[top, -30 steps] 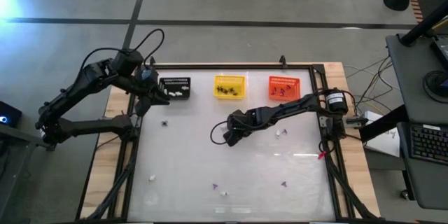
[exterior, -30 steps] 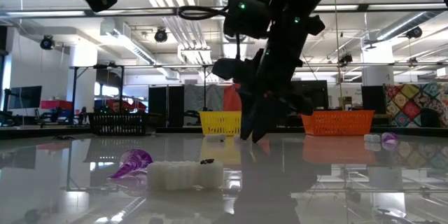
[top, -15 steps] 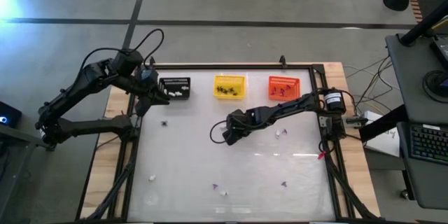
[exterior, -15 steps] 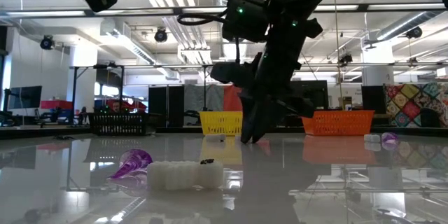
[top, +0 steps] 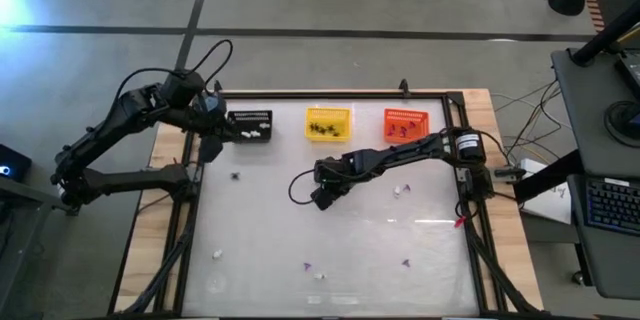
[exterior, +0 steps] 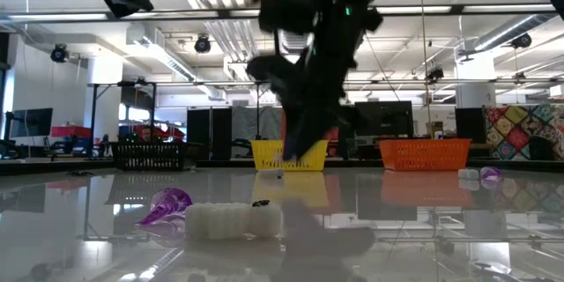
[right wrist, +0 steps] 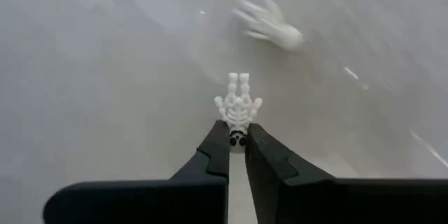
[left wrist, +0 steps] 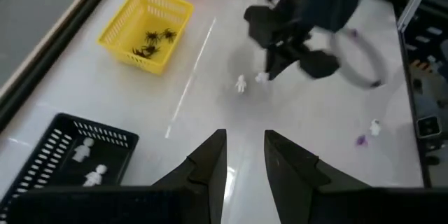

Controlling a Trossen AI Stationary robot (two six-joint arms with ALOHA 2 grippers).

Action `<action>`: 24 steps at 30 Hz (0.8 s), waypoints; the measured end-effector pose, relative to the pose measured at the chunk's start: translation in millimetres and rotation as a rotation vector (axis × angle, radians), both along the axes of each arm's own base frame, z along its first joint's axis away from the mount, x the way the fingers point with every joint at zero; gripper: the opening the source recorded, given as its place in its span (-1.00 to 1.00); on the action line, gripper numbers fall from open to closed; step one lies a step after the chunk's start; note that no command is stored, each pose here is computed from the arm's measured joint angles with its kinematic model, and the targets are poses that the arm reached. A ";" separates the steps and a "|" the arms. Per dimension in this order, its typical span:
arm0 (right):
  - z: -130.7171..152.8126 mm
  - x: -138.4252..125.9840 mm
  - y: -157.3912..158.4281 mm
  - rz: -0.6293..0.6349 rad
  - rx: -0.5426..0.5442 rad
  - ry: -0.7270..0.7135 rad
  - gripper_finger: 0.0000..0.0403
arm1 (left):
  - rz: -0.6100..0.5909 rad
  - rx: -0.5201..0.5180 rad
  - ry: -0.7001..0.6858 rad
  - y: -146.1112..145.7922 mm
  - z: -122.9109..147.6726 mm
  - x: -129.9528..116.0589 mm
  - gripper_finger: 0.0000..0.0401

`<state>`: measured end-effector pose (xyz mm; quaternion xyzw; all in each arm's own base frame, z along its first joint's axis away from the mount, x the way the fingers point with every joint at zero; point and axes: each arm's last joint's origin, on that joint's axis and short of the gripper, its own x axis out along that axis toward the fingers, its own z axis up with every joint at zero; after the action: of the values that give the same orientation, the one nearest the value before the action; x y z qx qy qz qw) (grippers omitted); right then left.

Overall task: Sort Halloween decoration
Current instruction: Put the white skeleton toy into the black basket

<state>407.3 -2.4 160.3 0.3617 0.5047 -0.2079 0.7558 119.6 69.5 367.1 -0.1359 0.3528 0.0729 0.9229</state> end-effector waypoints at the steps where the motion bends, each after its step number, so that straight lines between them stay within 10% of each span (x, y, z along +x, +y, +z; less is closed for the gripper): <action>1: 7.2 2.5 -0.4 0.009 -0.001 -0.017 -0.93 | -0.008 0.008 0.002 0.1 -0.4 0.1 -0.61; 24: 119.2 45.2 -54.3 0.187 -0.245 -0.406 -0.94 | -0.032 -0.006 0.067 18.3 -23.9 24.9 -0.61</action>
<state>452.5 -56.6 279.4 0.2534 0.3451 -0.1200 0.8957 144.5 87.8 343.2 -0.1306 0.3862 0.0614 0.9111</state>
